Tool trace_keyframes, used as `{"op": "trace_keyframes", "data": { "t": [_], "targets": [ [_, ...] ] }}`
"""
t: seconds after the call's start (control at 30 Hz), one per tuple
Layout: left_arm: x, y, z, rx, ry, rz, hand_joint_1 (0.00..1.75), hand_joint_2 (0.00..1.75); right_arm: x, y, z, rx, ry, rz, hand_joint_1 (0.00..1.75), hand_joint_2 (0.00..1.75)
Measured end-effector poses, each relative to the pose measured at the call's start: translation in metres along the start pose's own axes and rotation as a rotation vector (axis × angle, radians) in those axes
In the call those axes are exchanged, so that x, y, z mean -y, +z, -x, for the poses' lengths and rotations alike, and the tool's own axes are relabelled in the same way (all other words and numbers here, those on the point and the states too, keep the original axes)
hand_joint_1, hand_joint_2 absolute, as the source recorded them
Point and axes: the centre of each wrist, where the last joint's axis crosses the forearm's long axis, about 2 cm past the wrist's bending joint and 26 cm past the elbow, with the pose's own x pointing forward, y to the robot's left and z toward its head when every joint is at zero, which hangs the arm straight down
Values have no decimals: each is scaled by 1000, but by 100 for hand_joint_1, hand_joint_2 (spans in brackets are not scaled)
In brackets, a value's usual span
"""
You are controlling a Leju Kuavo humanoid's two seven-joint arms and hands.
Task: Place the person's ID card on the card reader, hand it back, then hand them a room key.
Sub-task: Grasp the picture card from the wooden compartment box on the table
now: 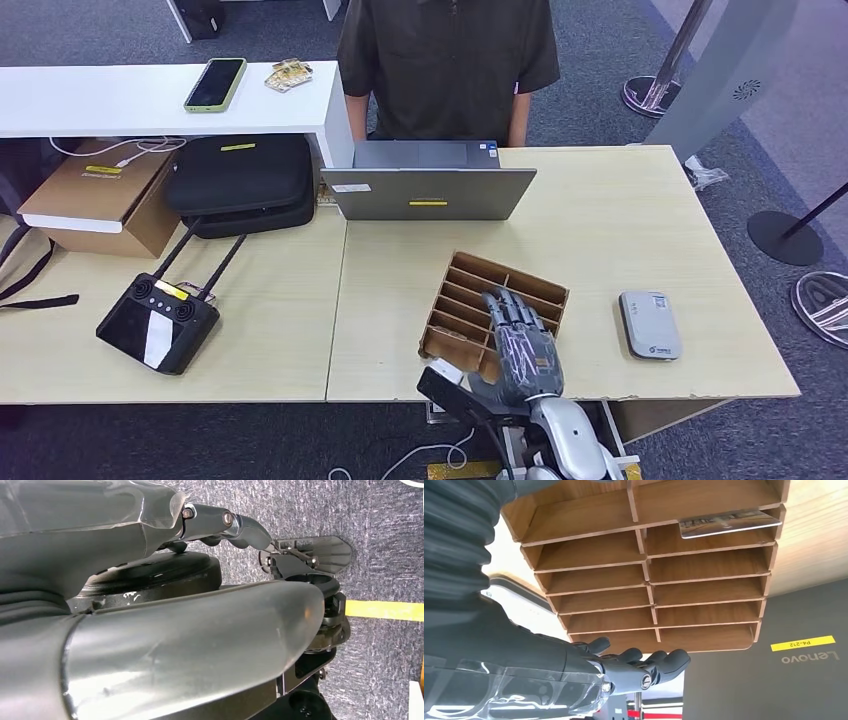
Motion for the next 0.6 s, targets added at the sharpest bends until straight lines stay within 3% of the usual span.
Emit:
{"op": "trace_keyframes", "data": {
  "t": [0.6],
  "targets": [
    [0,0,1,6,3,-3,0,0,0,-2,-1,9,19,-16,0,175]
  ]
}}
